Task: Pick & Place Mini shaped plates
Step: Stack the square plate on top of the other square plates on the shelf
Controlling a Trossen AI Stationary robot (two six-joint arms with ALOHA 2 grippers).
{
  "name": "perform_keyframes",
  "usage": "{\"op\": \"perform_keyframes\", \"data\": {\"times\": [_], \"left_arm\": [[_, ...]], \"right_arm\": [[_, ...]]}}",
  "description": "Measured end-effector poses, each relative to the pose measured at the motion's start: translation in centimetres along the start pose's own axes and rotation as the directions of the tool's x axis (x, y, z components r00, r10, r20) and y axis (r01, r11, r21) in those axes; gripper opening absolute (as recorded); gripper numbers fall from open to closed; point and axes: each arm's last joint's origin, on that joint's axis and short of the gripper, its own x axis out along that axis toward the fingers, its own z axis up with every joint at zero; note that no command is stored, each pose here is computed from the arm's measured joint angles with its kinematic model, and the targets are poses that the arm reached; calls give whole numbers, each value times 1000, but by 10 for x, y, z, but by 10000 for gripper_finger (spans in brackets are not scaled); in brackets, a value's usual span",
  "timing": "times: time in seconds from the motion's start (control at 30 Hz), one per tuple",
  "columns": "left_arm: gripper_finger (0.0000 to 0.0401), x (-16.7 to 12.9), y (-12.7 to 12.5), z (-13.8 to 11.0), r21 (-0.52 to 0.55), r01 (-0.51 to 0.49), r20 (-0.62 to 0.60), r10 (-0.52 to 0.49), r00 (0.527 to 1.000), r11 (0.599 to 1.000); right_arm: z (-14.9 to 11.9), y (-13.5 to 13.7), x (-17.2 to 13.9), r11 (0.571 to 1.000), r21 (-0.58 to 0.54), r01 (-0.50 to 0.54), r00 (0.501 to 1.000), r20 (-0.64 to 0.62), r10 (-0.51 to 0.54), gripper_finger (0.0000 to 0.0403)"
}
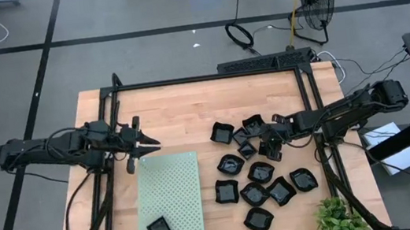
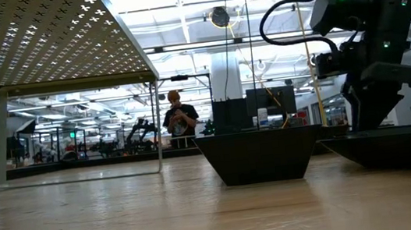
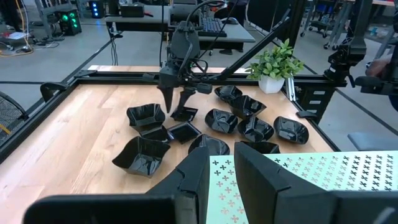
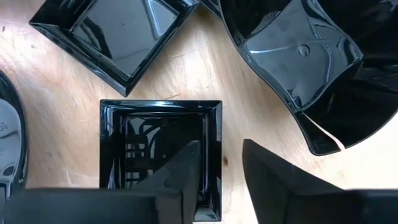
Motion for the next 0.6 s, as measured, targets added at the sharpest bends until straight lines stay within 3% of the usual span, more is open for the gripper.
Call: {"op": "perform_keyframes", "data": {"times": [0.6], "left_arm": [[76,0,0,0,0,0,0,0,1000,1000]], "right_arm": [[0,0,0,1000,2,-2,1000,1,2,21]]}}
